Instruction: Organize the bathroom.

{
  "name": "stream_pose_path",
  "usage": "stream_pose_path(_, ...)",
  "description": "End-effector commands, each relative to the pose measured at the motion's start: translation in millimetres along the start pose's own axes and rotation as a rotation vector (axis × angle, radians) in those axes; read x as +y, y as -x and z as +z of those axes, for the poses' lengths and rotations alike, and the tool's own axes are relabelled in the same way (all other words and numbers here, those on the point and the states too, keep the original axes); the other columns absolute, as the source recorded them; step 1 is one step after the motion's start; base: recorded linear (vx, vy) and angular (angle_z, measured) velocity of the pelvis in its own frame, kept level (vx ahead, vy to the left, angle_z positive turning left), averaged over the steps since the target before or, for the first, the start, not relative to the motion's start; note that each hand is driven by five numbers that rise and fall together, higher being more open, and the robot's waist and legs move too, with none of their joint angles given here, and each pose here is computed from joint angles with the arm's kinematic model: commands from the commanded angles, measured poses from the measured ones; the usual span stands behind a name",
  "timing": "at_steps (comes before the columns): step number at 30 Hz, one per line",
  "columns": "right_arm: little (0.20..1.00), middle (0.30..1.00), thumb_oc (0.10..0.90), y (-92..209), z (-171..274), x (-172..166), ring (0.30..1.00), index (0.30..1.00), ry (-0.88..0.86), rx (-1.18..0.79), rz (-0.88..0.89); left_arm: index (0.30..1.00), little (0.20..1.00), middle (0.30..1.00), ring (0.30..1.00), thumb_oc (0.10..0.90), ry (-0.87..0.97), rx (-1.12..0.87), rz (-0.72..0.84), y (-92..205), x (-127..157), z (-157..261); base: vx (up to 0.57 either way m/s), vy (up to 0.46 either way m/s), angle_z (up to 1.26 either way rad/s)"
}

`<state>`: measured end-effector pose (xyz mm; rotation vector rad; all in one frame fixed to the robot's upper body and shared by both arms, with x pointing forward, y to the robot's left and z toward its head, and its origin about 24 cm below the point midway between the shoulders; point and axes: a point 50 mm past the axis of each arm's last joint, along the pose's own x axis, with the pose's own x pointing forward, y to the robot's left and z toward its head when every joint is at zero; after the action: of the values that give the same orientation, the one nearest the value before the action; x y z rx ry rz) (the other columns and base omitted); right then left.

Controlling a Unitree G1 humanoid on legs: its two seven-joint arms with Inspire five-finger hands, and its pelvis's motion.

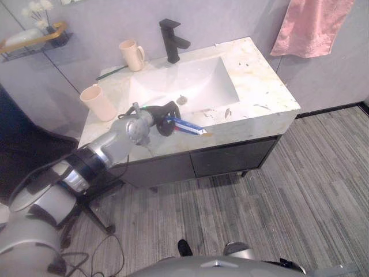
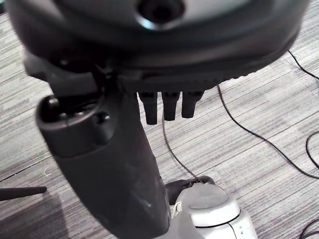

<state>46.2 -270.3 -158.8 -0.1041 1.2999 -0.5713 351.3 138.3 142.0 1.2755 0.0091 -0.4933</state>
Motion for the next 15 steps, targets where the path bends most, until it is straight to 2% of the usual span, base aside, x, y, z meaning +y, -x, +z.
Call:
stream_pose_path(1, 0.9, 0.9, 0.8, -2.7, 7.0, -34.3, 0.9, 0.9, -0.024, -0.055, -0.082, 0.3, 0.3, 0.3, 0.3, 0.4, -0.093, 0.014, 0.306, 7.8, 80.3, 7.0, -0.03, 0.012, 0.01)
stream_pose_path(4, 0.9, 0.9, 0.8, -2.5, 11.3, -33.9, 0.9, 0.9, -0.052, -0.077, -0.088, 0.3, 0.3, 0.3, 0.3, 0.4, -0.056, 0.006, 0.345, 10.0, 84.7, 7.2, -0.04, 0.014, 0.0)
stream_pose_path(5, 0.9, 0.9, 0.8, -1.7, 23.0, -35.8, 0.9, 0.9, -0.151, -0.14, -0.115, 0.3, 0.3, 0.3, 0.3, 0.4, 0.086, -0.043, 0.408, 13.9, 90.3, 7.5, -0.07, 0.022, -0.01)
stream_pose_path(6, 0.9, 0.9, 0.8, -1.7, 23.1, -35.6, 0.9, 0.9, -0.15, -0.141, -0.115, 0.3, 0.3, 0.3, 0.3, 0.4, 0.086, -0.043, 0.409, 14.0, 90.5, 7.3, -0.12, 0.026, 0.01)
stream_pose_path(7, 0.9, 0.9, 0.8, 0.3, 39.3, -38.4, 0.9, 0.9, -0.239, -0.219, -0.137, 0.3, 0.3, 0.3, 0.3, 0.4, 0.251, -0.104, 0.44, 19.4, 94.9, 7.6, -0.07, 0.011, 0.02)
stream_pose_path(10, 0.9, 0.9, 0.8, 11.7, 76.5, -41.6, 0.9, 0.9, -0.342, -0.406, -0.206, 0.3, 0.3, 0.3, 0.3, 0.4, 0.5, -0.231, 0.542, 30.3, 102.4, 10.3, -0.11, 0.039, 0.01)
stream_pose_path(15, 0.9, 0.9, 0.8, 43.1, 110.4, -52.9, 0.9, 0.9, -0.519, -0.621, -0.459, 0.3, 0.3, 0.3, 0.3, 0.4, 0.745, -0.384, 0.713, 49.3, 112.6, 13.5, -0.1, 0.086, -0.01)
